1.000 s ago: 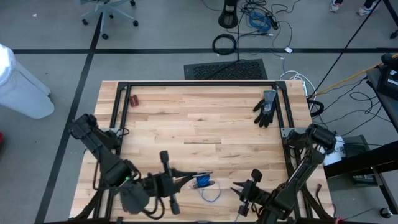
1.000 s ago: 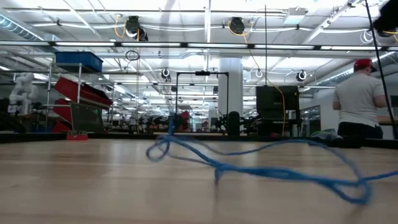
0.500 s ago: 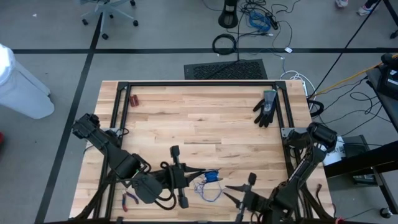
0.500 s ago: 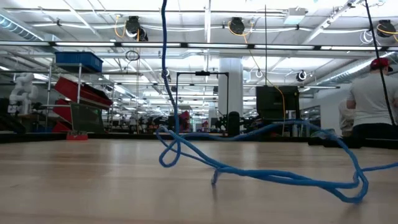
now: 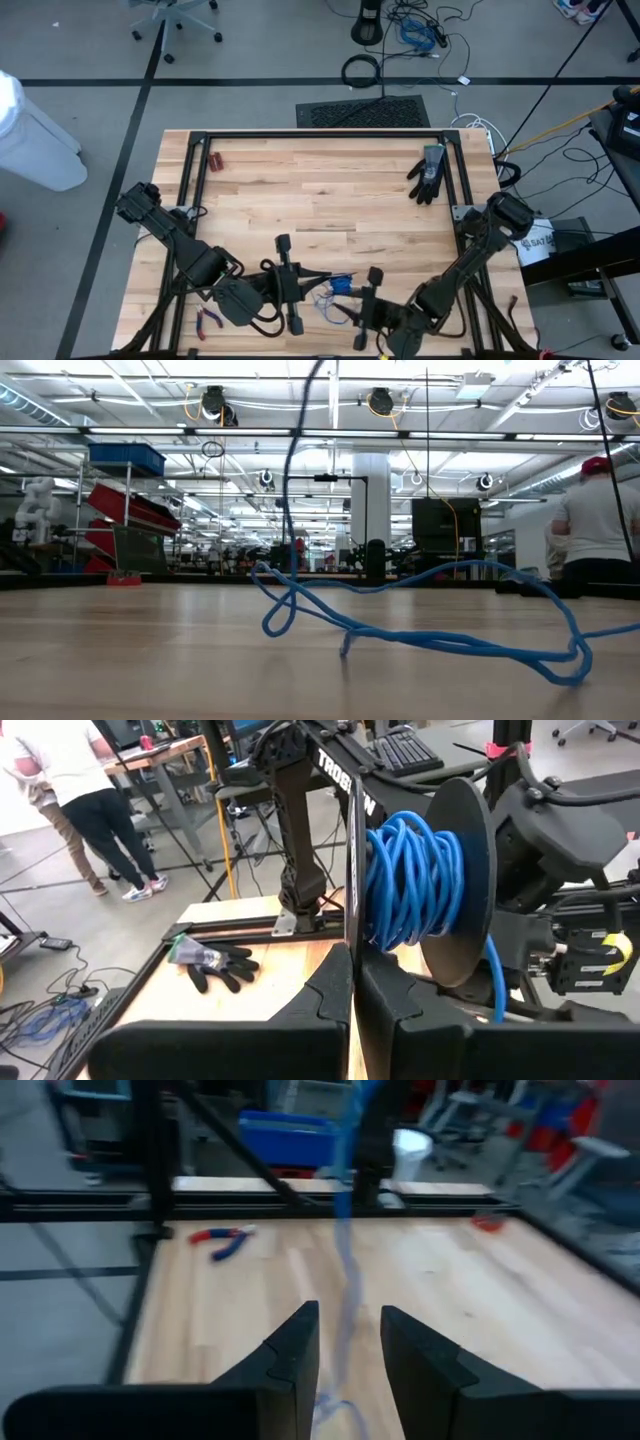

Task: Coil cords
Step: Coil the blue wire onto a spool

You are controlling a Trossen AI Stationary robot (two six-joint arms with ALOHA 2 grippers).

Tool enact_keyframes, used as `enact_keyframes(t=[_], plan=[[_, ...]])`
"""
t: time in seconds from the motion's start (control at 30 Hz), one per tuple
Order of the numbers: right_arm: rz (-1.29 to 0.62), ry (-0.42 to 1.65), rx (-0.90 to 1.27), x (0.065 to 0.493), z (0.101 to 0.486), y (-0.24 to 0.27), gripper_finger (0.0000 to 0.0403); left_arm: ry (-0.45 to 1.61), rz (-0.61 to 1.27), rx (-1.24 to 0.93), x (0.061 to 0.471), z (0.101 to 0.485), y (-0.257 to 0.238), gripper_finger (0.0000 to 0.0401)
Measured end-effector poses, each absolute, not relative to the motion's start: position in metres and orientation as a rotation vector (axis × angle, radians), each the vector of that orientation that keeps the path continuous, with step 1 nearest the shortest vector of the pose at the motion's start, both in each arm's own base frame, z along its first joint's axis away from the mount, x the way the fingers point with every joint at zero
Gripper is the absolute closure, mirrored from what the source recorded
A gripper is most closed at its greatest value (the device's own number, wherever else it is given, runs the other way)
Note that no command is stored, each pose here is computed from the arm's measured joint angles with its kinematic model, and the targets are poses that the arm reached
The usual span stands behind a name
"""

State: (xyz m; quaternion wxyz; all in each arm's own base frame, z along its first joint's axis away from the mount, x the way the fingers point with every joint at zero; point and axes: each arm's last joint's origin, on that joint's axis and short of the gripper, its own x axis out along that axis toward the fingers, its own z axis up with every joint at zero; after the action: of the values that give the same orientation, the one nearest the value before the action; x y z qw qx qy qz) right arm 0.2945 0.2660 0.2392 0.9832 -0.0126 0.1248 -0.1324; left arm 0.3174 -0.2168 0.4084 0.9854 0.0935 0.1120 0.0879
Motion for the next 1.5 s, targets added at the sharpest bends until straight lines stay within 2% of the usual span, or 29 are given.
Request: enact_keyframes(t=[0.17, 0.47, 0.77, 0.93, 1.13, 1.37, 1.5], plan=[[-0.194, 0.248, -0.001, 0.309, 0.236, 0.263, 0.0304, 0.225, 0.177, 0.188, 0.317, 0.409, -0.217, 0.0395], [-0.211, 0.244, -0.010, 0.322, 0.222, 0.260, 0.0303, 0.225, 0.171, 0.188, 0.317, 0.409, -0.217, 0.0395], [-0.225, 0.238, -0.010, 0.325, 0.219, 0.259, 0.0250, 0.225, 0.170, 0.188, 0.317, 0.409, -0.217, 0.0395], [-0.218, 0.243, -0.017, 0.325, 0.218, 0.259, 0.0242, 0.225, 0.170, 0.188, 0.317, 0.409, -0.217, 0.0395], [-0.226, 0.249, -0.003, 0.325, 0.217, 0.258, 0.0279, 0.226, 0.169, 0.189, 0.317, 0.409, -0.217, 0.0395], [-0.286, 0.300, 0.025, 0.321, 0.209, 0.255, 0.0391, 0.228, 0.165, 0.191, 0.316, 0.408, -0.218, 0.0395], [-0.367, 0.298, 0.065, 0.311, 0.203, 0.257, 0.0398, 0.243, 0.148, 0.207, 0.313, 0.407, -0.221, 0.0395]])
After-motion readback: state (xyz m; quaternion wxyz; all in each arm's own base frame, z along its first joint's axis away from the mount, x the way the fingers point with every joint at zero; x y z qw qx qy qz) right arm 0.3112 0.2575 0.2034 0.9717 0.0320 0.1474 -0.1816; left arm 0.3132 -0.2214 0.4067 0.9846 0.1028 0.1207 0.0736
